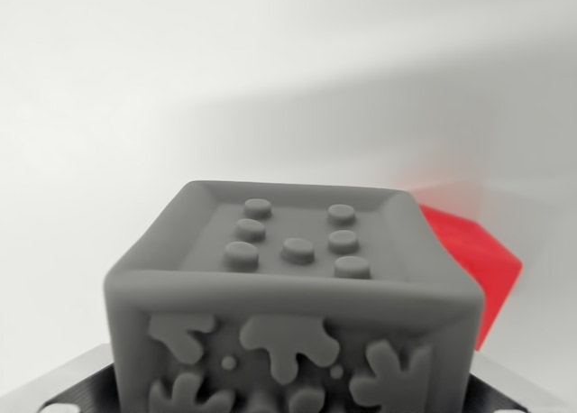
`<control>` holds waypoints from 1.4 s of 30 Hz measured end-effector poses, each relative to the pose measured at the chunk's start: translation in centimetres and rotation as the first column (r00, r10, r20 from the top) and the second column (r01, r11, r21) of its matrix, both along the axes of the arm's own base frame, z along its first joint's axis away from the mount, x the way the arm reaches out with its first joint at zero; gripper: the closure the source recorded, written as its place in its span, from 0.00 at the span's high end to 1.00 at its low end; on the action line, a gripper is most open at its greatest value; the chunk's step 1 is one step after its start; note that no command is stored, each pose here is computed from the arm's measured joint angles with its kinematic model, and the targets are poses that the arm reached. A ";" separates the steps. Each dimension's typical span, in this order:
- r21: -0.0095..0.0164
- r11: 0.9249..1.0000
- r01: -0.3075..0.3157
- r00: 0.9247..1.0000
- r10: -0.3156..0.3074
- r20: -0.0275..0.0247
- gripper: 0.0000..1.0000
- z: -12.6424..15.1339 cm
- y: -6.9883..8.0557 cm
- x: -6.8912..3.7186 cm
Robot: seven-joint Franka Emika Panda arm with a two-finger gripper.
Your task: Destack cube
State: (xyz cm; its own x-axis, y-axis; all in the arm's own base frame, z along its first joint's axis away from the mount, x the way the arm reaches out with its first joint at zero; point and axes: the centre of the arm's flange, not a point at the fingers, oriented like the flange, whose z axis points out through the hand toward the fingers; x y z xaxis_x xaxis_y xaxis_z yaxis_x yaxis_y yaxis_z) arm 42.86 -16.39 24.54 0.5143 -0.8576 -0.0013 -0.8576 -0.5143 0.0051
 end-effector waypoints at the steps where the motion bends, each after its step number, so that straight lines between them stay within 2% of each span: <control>1: 0.000 1.000 -0.007 1.000 0.007 0.000 0.00 -0.1 0.2 0.1; 11: 0.000 0.998 -0.066 0.998 0.066 0.000 0.00 -0.5 1.4 1.4; 22: 0.001 0.991 -0.135 0.991 0.135 -0.001 0.00 -1.0 2.9 2.9; 31: 0.002 0.981 -0.192 0.981 0.192 -0.001 0.00 -1.4 4.2 4.1; 42: 0.004 0.966 -0.258 0.966 0.258 0.002 0.00 -1.8 5.7 5.7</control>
